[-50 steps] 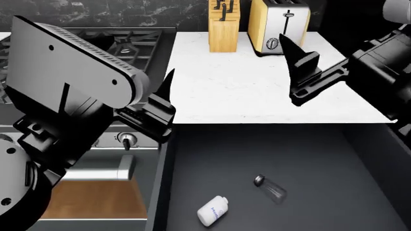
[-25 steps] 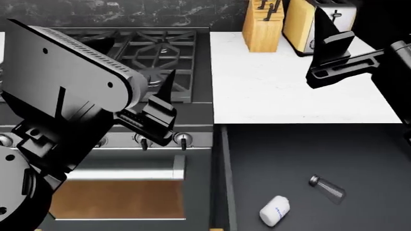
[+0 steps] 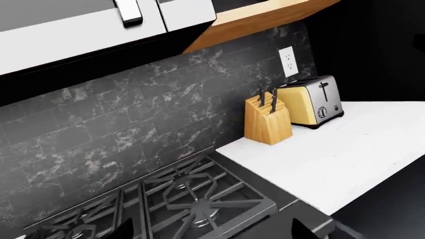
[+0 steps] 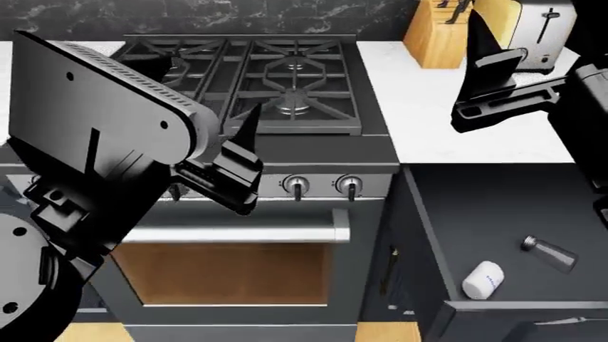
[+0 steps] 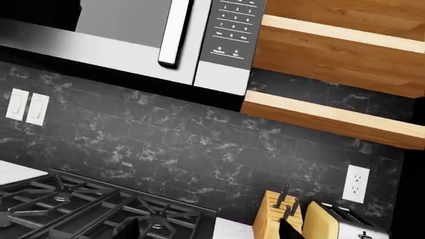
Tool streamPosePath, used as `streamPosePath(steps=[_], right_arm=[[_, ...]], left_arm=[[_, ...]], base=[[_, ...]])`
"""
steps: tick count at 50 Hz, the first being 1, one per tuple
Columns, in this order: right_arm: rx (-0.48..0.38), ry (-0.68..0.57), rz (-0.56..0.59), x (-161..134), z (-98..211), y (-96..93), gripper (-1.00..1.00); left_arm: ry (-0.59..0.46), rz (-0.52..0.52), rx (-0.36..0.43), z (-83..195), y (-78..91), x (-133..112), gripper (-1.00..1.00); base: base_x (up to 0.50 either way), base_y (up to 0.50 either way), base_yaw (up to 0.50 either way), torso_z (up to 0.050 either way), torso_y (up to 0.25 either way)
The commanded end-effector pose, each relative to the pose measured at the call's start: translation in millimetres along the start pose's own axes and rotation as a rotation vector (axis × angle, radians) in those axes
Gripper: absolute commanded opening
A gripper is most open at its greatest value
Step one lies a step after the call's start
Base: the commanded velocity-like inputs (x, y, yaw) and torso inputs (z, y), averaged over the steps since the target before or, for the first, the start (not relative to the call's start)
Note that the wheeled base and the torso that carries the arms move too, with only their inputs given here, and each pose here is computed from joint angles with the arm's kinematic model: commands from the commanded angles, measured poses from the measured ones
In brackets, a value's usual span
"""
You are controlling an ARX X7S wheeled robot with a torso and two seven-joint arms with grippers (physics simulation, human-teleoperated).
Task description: Pick and place the shaker into the drawer. Then close the cabinet.
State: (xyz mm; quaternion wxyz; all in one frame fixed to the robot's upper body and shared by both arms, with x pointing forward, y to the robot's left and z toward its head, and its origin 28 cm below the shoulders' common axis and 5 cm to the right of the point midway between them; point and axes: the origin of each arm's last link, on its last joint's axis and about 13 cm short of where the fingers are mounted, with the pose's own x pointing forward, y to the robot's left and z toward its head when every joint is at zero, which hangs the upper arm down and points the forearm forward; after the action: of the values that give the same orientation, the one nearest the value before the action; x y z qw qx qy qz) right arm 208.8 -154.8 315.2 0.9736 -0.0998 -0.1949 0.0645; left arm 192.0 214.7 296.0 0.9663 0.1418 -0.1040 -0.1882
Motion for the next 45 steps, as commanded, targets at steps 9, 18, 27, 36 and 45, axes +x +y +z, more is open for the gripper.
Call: streamPosePath(steps=[9,18,27,36,45], right_arm=[[-0.052,-0.025,0.013,-1.9,-2.9,4.6,1.00],[-0.059,-0.025,0.018,-1.5,-4.9,6.3,1.00],[-0.049,-0.006,0.036,-0.7,-11.4,12.9,1.00],[0.143,0.230,-0.050,-7.6,-122.7,70.8,1.00],[0.134,0.412,-0.062,-53.4,-223.6,122.9,1.00]], left_arm=[[-0.001,-0.004,-0.012,-4.3,-2.0,-1.0,1.00],[0.003,-0.003,-0.015,-6.7,-2.4,-1.2,1.00],[0.010,0.011,-0.025,-12.8,-2.8,-0.9,1.00],[0.065,0.367,-0.303,-135.9,-17.1,5.8,1.00],[0.244,0.531,-0.292,-240.8,-46.1,-12.9,1.00]], base=[[-0.21,0.50,0.00,0.000,0.000],[-0.14,0.50,0.00,0.000,0.000],[-0.12,0.50,0.00,0.000,0.000],[-0.03,0.17,0.00,0.000,0.000],[0.00,0.00,0.00,0.000,0.000]])
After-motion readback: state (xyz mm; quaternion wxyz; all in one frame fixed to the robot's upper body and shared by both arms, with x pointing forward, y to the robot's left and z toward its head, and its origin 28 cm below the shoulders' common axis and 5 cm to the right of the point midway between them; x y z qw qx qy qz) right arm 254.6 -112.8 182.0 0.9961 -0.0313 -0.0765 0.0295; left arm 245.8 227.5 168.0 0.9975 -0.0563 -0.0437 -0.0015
